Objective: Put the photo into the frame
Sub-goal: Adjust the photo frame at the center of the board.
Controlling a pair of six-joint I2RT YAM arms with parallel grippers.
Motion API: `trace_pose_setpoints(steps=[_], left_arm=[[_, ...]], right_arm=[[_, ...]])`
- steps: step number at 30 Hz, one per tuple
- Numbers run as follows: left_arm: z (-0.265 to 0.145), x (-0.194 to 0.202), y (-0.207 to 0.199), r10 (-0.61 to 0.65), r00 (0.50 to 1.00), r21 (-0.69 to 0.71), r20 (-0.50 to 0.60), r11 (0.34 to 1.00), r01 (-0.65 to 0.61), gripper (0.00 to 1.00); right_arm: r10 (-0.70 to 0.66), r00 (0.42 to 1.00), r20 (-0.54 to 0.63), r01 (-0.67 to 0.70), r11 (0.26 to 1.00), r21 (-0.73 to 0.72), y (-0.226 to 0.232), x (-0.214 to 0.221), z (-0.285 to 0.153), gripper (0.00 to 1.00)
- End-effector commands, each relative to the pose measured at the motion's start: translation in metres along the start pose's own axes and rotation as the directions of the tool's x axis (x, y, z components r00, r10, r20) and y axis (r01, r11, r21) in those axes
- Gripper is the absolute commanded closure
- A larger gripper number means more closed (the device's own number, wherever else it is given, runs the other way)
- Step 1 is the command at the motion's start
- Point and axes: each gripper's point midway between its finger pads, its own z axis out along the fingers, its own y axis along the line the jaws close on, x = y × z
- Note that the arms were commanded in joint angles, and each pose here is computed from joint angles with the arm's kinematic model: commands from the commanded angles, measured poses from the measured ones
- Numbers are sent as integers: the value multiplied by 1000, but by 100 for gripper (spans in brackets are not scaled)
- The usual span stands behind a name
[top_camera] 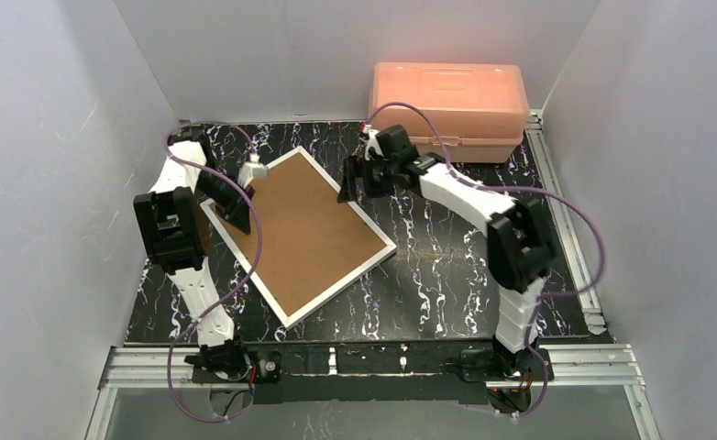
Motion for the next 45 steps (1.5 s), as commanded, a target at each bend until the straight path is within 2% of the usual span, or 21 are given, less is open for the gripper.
trace_pose_setpoints(steps=[1, 4, 7, 11, 15, 17, 23, 31, 37, 45], left_arm=[[-44, -43, 67, -170, 961, -224, 218, 950, 218, 88], [-75, -64, 134, -226, 906, -339, 358, 873, 352, 88], [-91, -77, 189, -266, 851, -370, 453, 813, 451, 86], [-103, -90, 225, -262, 815, -403, 517, 766, 502, 84], [-101, -78, 252, -297, 789, -462, 538, 679, 571, 83], [-94, -72, 258, -303, 787, -470, 537, 668, 577, 82], [-52, -62, 236, -372, 811, -347, 451, 764, 544, 85], [-2, -17, 158, -410, 866, -205, 286, 856, 474, 88], [21, 7, 102, -422, 880, -97, 218, 888, 450, 90], [35, 15, 65, -447, 872, 1, 200, 890, 456, 91]], right_arm=[[35, 999, 17, -35, 999, -8, 2, 28, -56, 5], [131, 991, -32, -131, 991, -4, -10, 67, -71, 9], [230, 971, -67, -232, 972, -37, -10, 97, -79, 9], [322, 938, -130, -340, 929, -146, 1, 129, -76, 4], [358, 916, -183, -394, 890, -228, 9, 143, -69, 2], [364, 909, -201, -407, 880, -246, 10, 146, -65, 1], [381, 897, -222, -431, 864, -261, 10, 147, -56, 1], [407, 896, -176, -438, 877, -199, -18, 136, -54, 1], [424, 900, -103, -435, 885, -163, -52, 108, -60, 1], [412, 910, -48, -414, 898, -149, -88, 67, -53, 2]])
